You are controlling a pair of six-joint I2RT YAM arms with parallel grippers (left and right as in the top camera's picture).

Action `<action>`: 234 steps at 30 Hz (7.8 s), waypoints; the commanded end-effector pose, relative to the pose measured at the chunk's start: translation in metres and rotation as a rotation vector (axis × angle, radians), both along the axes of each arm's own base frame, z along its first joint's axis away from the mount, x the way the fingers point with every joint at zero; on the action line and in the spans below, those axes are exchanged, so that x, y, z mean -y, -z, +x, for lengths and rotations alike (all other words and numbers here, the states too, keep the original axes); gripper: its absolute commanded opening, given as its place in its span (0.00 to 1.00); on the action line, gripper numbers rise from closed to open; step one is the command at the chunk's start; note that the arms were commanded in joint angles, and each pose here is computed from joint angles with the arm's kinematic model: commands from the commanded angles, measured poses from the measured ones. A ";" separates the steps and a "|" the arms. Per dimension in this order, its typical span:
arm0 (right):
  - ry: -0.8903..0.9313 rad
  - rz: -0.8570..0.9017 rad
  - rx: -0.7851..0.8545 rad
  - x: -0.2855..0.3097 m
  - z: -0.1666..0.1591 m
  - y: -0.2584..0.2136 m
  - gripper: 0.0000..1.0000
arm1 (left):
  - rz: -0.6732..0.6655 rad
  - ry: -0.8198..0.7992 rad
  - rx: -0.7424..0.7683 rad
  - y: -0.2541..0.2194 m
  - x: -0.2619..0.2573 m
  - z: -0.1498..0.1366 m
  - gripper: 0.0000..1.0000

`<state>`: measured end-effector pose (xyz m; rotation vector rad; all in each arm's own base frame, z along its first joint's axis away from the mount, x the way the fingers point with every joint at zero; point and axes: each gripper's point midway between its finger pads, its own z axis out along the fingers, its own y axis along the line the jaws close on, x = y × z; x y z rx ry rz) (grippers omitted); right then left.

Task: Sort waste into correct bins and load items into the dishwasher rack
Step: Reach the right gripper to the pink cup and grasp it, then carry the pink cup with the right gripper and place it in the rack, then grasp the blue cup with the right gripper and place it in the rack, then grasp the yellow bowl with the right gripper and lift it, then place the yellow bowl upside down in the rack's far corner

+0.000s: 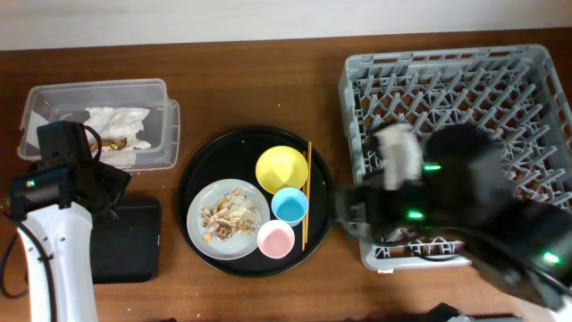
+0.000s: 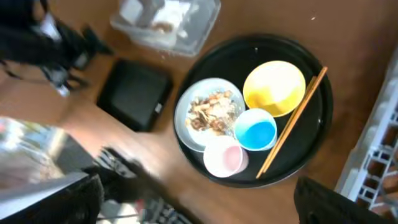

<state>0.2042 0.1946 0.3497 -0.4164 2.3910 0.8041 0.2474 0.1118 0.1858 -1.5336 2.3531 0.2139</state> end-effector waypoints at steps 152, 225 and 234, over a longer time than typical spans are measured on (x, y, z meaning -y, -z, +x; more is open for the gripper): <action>0.465 0.556 -0.695 0.254 0.048 0.221 0.08 | 0.017 0.004 0.001 -0.003 -0.003 -0.001 0.99; 0.541 0.072 -0.259 0.255 0.133 0.009 0.04 | 0.017 0.004 0.001 -0.003 -0.003 -0.001 0.99; 0.464 0.891 -0.080 0.351 0.171 0.081 0.04 | 0.017 0.004 0.001 -0.003 -0.003 -0.001 0.99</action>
